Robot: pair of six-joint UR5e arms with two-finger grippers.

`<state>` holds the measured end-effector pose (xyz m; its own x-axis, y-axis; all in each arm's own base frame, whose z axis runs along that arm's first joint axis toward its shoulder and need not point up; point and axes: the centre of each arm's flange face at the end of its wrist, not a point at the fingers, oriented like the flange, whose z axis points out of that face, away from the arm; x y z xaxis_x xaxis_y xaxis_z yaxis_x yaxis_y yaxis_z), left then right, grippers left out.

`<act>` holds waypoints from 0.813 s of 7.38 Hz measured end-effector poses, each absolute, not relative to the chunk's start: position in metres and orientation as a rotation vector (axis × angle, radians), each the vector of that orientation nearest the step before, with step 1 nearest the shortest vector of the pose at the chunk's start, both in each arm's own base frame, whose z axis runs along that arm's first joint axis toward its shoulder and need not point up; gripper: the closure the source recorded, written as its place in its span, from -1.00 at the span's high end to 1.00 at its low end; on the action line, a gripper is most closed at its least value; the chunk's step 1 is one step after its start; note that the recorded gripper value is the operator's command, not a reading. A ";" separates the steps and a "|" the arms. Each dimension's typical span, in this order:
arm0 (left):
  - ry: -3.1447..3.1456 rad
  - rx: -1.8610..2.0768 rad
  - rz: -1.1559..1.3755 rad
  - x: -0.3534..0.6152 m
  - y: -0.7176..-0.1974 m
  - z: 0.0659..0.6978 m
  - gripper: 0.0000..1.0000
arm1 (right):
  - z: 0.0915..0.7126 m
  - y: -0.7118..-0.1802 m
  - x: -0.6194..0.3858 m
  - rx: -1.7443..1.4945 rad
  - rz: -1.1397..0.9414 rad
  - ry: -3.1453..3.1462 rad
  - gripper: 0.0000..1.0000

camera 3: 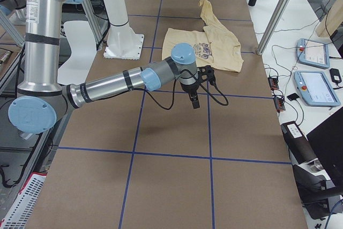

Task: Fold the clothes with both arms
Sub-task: 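Carry the sleeve cuff with the left gripper across the shirt front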

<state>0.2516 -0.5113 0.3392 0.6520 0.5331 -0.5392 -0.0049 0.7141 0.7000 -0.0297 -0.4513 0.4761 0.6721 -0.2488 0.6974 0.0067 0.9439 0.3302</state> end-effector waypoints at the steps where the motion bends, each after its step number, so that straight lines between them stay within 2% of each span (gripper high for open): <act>1: 0.799 0.686 0.324 0.266 -0.529 0.271 -1.00 | 0.476 -0.452 -0.030 0.314 -0.146 -0.825 1.00; 4: 0.819 0.561 0.217 0.336 -0.572 0.125 -1.00 | 0.477 -0.452 -0.030 0.311 -0.143 -0.825 1.00; 6: 0.805 0.433 0.088 0.457 -0.607 0.042 -1.00 | 0.476 -0.453 -0.030 0.311 -0.141 -0.826 1.00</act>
